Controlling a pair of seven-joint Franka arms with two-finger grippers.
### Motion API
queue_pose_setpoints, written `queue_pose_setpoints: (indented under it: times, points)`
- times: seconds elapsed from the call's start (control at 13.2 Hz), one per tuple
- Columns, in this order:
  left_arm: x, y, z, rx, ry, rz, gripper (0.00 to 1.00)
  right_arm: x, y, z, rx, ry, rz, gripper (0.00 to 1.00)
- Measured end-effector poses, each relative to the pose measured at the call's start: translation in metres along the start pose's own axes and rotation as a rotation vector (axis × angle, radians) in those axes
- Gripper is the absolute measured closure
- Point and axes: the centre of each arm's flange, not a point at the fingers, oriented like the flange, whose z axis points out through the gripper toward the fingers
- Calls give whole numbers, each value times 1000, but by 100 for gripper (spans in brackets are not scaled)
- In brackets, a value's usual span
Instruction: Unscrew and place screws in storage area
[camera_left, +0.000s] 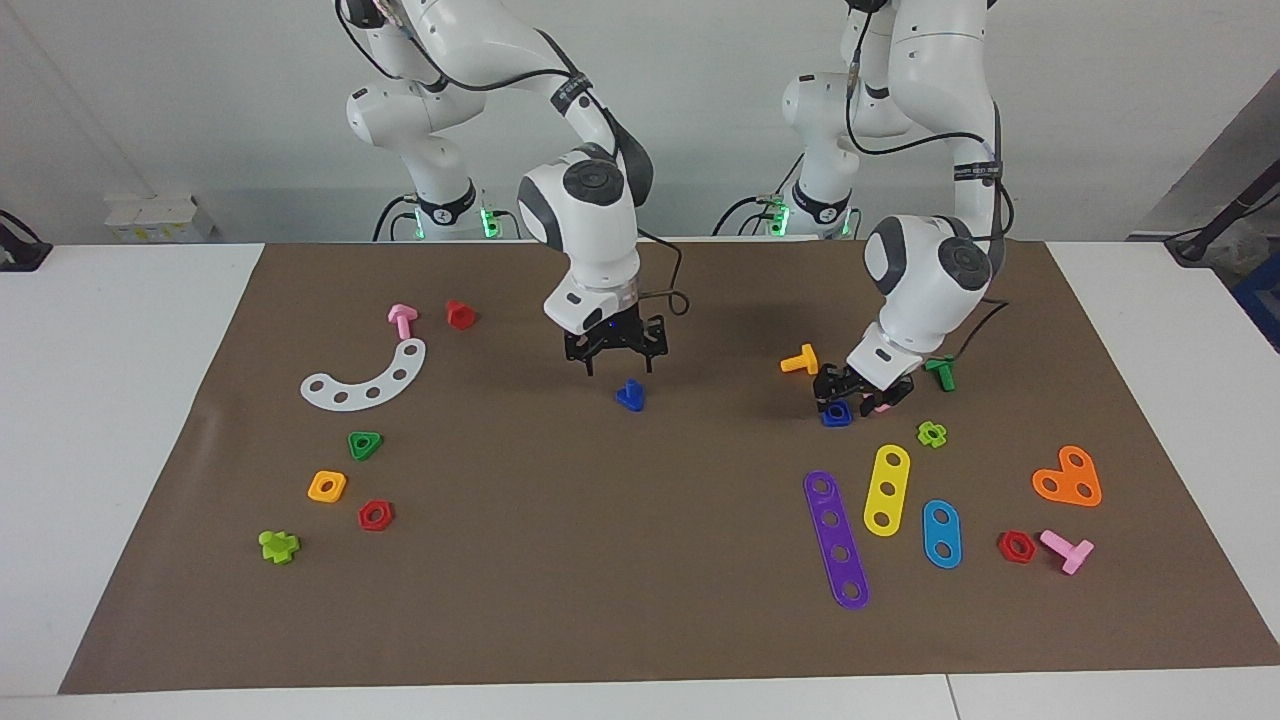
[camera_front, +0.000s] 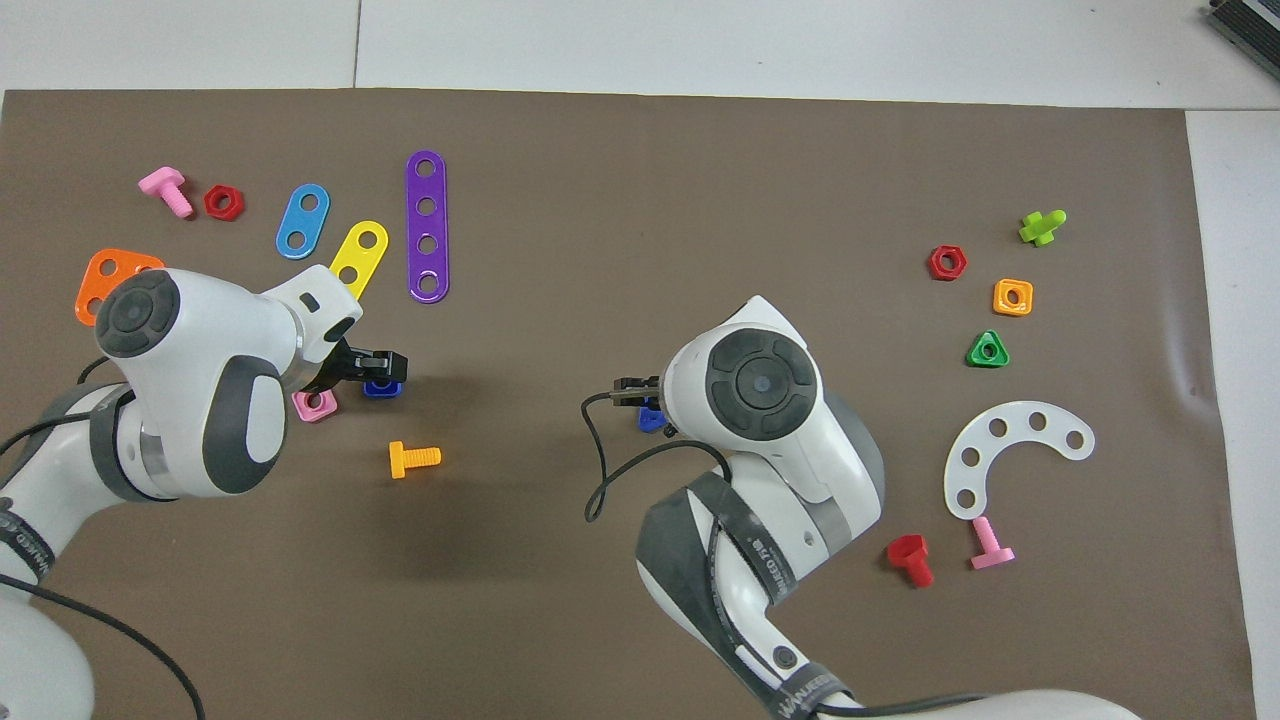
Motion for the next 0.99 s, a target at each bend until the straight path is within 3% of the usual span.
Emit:
queue_pose_setpoints:
  times: [0.08,0.38,0.83,0.99]
  points:
    - [-1,0,-1,-1,-6,1,0,0,0,4,-2,-3,0,5]
    - [-10,-19,-36,-19,-89,-5,0,-11,-11,28,-10,-18,-28,10]
    - [-38,-91,-96,-16,-136,-49,0,-20,-11,48,-17,-11,-51,16]
    - [-46,-101,-112,33,-149,-34,0,-20,-11,48,-17,-11,-50,31]
